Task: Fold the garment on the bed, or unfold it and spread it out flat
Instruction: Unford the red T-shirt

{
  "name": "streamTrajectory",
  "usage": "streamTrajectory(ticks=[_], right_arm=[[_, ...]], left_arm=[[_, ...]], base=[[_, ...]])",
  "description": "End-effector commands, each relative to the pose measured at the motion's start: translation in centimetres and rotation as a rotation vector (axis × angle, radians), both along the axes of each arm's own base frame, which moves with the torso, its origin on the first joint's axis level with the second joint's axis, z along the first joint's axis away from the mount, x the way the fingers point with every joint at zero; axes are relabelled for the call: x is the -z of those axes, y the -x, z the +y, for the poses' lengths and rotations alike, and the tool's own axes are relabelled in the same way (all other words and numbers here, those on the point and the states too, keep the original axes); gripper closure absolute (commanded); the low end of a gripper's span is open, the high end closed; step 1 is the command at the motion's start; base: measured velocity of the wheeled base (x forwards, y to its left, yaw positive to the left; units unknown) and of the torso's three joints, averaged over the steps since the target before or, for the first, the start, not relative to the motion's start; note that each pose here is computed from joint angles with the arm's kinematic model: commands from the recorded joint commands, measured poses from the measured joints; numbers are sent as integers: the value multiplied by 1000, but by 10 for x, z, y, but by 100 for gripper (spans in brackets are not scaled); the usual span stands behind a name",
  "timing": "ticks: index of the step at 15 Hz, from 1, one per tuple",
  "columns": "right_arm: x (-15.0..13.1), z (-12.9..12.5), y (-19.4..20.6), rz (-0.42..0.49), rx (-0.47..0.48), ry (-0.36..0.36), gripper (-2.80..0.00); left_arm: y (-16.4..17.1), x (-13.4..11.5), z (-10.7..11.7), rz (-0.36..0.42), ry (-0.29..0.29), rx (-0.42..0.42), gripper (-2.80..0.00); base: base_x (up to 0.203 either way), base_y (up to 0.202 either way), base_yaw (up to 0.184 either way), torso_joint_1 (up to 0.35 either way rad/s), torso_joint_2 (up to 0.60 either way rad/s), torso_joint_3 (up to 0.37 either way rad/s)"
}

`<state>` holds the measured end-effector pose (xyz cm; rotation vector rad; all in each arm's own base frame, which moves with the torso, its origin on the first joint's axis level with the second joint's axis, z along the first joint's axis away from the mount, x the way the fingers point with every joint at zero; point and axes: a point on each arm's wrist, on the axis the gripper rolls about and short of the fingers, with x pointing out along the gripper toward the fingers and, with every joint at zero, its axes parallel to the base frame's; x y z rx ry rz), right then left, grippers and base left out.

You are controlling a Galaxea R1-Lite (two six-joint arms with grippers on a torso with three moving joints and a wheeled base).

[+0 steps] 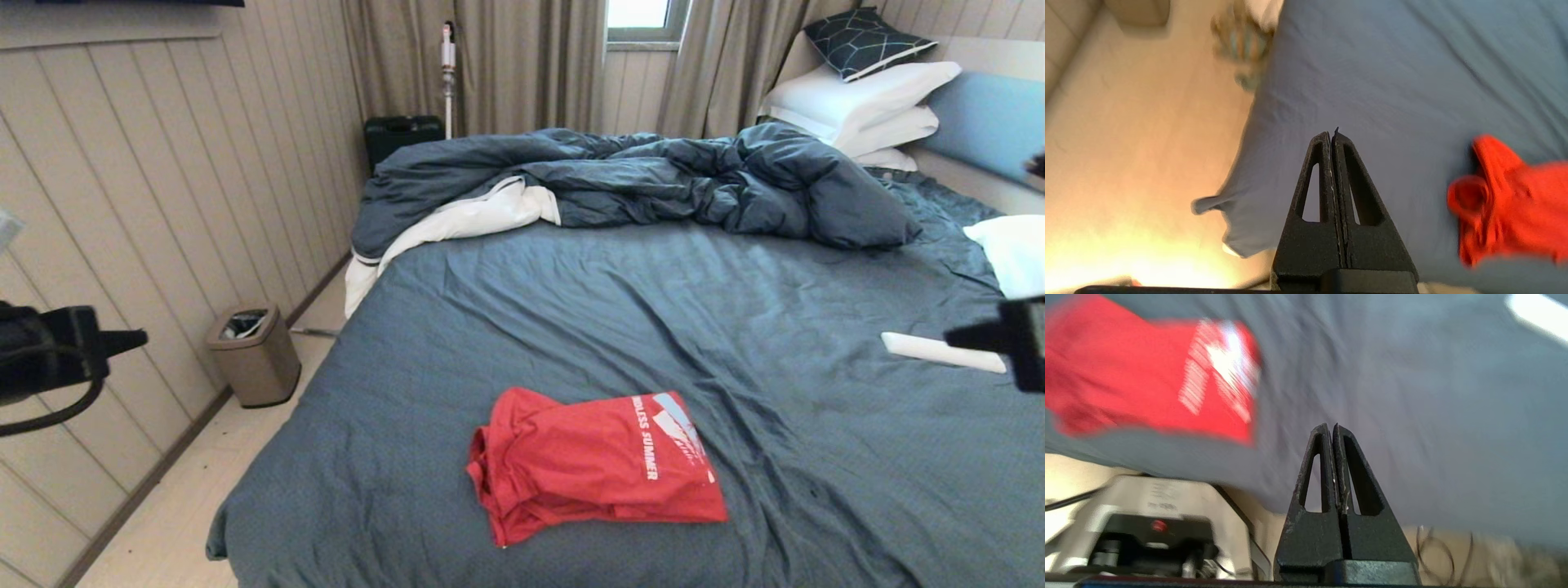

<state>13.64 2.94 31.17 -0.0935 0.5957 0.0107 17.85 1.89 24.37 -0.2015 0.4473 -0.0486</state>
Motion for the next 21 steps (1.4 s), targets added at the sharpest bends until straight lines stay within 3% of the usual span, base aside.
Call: streamTrajectory(ticks=[1,5,9,12,13,17,19,21], right_arm=[[26,-23,72,-96,64,-11,0],[108,-33,126,-176,90,-8,0],[184,-36,148,-216,108,-9,0],[211,-34,150,-249,284,2,0],[215,-34,148,-287,295,-21,0],[224,-32,161,-552,140,3,0],[235,-29,160,-581,12,-27,0],[237,-29,159,-590,2,-54,0]], left_arm=[[79,-9,-9,-183,-72,20,0],[145,44,-19,-162,-124,71,0],[169,93,-23,-147,-93,63,0],[171,127,-24,-156,-88,52,0],[172,136,-24,-168,-90,50,0],[177,152,-24,-294,-116,19,0],[176,144,-23,-380,-148,-17,0],[176,138,-23,-437,-247,-7,0]], base=[[0,0,0,0,0,0],[0,0,0,0,0,0],[0,0,0,0,0,0],[0,0,0,0,0,0],[0,0,0,0,0,0],[0,0,0,0,0,0],[0,0,0,0,0,0],[0,0,0,0,0,0]])
